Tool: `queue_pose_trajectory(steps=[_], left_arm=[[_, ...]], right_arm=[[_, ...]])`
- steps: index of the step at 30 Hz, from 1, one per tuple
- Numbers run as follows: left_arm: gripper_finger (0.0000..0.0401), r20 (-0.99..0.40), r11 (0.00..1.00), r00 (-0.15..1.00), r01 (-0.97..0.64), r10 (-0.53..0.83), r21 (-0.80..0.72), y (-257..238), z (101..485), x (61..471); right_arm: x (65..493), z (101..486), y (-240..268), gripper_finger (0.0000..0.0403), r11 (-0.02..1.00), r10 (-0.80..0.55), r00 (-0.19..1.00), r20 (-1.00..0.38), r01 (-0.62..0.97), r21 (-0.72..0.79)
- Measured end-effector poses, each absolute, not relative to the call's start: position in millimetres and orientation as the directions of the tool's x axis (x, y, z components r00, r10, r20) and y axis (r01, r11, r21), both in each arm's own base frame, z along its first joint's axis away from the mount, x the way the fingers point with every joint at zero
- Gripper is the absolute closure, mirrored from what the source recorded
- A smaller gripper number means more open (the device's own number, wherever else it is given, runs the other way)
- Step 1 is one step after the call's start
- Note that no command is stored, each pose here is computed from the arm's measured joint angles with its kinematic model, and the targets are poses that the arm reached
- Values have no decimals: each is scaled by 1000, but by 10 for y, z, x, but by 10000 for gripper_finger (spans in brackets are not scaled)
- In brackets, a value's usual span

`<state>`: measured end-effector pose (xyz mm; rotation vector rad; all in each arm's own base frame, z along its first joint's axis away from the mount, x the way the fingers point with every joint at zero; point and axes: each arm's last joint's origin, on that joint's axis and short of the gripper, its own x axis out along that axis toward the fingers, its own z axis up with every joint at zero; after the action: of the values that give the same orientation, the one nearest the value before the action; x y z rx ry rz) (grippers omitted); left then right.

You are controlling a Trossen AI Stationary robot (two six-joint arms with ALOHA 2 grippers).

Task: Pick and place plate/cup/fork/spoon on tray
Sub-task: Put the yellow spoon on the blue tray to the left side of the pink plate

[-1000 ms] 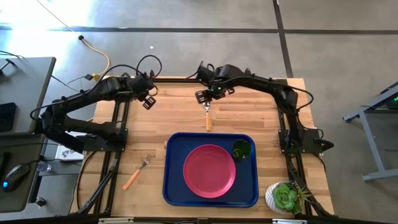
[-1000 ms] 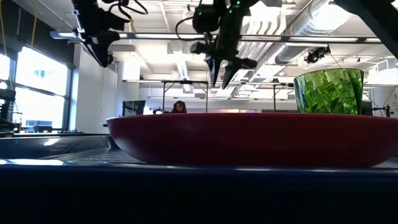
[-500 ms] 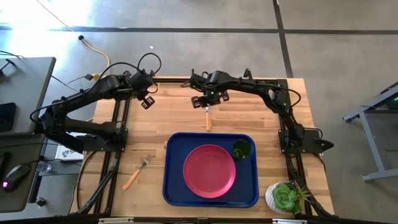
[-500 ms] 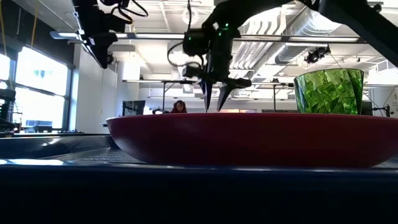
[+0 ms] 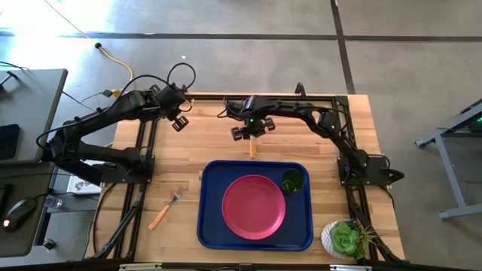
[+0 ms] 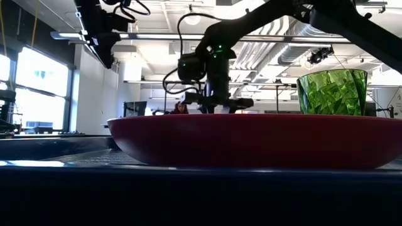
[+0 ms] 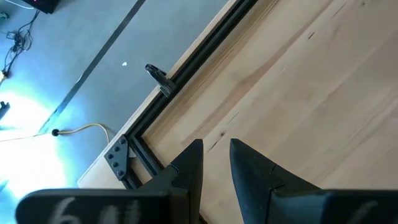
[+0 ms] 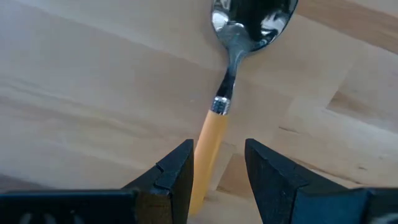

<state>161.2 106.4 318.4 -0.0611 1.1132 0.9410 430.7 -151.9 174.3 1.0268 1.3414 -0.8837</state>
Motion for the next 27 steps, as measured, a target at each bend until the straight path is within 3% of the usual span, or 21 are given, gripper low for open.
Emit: queue_pose_trajectory(steps=[27], left_arm=[[329, -783, 638, 112, -654, 612, 405, 1063, 3184, 1611]], right_arm=[[4308, 1431, -1527, 271, 321, 29, 89, -996, 942, 93]])
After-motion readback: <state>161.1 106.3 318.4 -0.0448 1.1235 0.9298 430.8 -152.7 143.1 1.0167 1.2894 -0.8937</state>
